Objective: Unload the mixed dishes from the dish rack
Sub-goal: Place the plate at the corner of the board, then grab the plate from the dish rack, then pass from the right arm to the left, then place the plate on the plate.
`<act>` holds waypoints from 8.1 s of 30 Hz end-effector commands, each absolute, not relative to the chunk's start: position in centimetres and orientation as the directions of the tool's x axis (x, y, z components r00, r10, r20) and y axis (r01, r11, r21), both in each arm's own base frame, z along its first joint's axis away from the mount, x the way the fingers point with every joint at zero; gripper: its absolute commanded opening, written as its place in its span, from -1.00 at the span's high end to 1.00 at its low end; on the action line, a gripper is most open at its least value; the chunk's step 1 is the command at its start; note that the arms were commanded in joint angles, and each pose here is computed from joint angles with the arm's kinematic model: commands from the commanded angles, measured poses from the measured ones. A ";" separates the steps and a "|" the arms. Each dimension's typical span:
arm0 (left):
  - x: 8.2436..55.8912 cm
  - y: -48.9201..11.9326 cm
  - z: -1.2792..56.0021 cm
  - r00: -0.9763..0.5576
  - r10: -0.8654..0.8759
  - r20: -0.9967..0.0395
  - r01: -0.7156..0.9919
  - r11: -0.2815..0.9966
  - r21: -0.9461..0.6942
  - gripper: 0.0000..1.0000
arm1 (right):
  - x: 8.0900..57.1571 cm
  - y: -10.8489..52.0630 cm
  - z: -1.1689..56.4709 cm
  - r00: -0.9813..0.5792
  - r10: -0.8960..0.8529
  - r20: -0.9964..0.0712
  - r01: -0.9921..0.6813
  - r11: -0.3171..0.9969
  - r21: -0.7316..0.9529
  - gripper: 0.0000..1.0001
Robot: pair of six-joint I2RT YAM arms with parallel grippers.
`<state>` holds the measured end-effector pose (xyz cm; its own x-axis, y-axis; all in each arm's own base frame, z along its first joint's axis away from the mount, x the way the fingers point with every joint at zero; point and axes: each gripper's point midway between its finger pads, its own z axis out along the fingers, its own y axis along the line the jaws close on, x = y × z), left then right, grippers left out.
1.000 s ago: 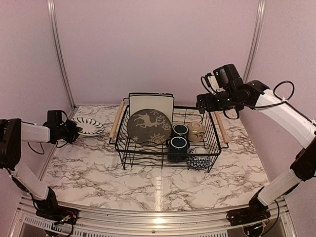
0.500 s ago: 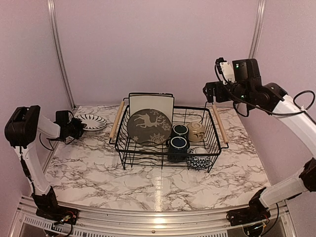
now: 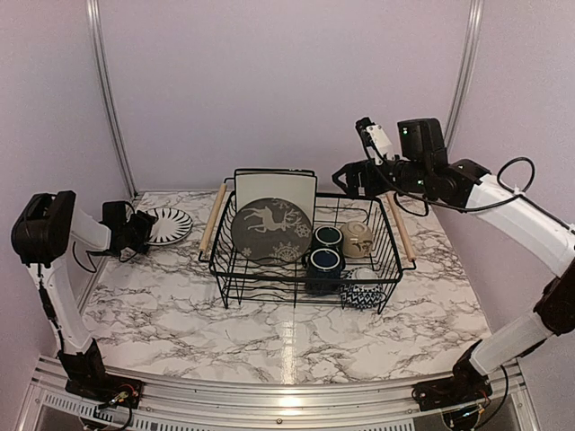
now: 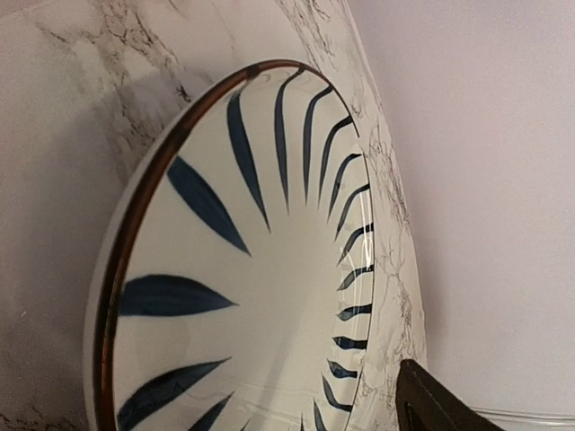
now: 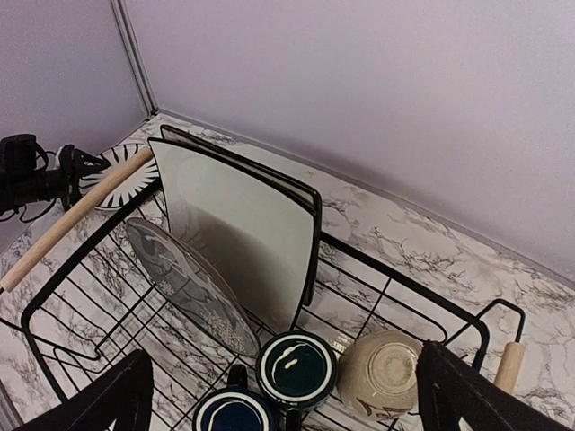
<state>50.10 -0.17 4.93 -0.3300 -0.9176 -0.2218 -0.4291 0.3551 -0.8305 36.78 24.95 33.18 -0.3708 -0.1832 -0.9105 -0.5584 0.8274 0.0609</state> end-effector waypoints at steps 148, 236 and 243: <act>36.6 -35.5 31.4 -0.777 -0.356 -0.519 0.414 0.333 -0.847 -0.24 | 35.6 31.4 39.0 -0.644 0.278 -0.713 -0.724 0.081 0.685 1.00; 46.8 -0.1 11.1 -0.362 -0.927 -0.099 -0.308 0.219 -0.926 1.00 | 36.4 26.1 37.0 -0.466 0.222 -0.857 -0.669 0.545 0.505 -0.97; 46.9 -0.3 10.0 -0.377 -0.922 -0.087 -0.332 0.223 -0.917 0.45 | 36.7 26.4 36.4 -0.474 0.219 -0.853 -0.667 0.542 0.511 -0.97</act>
